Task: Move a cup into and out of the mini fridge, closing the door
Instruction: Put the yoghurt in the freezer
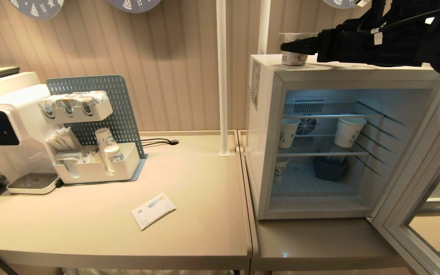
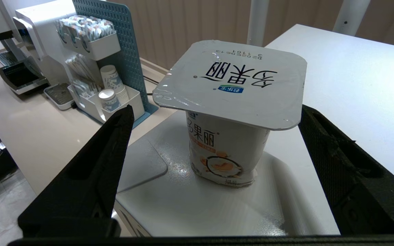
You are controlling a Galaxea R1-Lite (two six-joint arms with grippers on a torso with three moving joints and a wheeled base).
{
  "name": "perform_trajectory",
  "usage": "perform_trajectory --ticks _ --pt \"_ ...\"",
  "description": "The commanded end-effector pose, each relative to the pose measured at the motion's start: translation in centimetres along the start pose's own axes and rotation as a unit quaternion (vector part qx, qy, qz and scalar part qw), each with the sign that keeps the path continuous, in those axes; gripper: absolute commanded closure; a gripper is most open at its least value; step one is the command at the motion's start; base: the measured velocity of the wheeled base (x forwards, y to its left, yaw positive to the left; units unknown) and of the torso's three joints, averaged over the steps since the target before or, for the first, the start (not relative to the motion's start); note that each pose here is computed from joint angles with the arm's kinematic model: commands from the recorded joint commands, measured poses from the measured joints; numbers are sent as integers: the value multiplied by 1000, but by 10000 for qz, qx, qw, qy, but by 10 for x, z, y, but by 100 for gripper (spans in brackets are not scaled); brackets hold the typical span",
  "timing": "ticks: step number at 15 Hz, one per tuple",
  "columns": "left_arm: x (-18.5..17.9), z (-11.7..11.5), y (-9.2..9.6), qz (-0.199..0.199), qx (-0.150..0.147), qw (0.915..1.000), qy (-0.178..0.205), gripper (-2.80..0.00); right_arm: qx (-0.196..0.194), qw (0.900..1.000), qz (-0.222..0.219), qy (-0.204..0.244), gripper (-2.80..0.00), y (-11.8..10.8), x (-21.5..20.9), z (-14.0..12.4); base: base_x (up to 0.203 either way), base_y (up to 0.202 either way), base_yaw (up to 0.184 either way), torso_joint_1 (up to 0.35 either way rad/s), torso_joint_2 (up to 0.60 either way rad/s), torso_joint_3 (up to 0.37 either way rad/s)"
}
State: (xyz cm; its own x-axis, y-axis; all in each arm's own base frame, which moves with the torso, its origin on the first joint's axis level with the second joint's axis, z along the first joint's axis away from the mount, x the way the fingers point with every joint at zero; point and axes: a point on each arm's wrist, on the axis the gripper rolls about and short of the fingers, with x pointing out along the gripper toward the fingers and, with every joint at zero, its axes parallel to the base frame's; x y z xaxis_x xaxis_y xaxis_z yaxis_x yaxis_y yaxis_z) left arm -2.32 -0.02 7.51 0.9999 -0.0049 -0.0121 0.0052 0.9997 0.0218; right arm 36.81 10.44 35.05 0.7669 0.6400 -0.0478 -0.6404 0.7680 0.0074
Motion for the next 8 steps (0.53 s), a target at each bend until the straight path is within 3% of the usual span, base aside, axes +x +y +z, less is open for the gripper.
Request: perform_trajectory --ticks 1,2,3,8 --pt "0 0 0 1 2 10000 8 0 -11 10000 54 -4 -280 2 1 0 0 0 0 0 0 0" --pt "0 0 0 -1 2 10000 8 0 -7 10000 73 7 -280 3 3 -1 0 0 0 0 0 0" --pt "0 0 0 1 -1 10000 8 0 -5 10000 83 24 0 3 3 -1 0 0 0 0 0 0" --pt "0 0 0 -6 6 10000 8 0 -6 10000 77 10 0 4 2 0 0 0 0 0 0 0"
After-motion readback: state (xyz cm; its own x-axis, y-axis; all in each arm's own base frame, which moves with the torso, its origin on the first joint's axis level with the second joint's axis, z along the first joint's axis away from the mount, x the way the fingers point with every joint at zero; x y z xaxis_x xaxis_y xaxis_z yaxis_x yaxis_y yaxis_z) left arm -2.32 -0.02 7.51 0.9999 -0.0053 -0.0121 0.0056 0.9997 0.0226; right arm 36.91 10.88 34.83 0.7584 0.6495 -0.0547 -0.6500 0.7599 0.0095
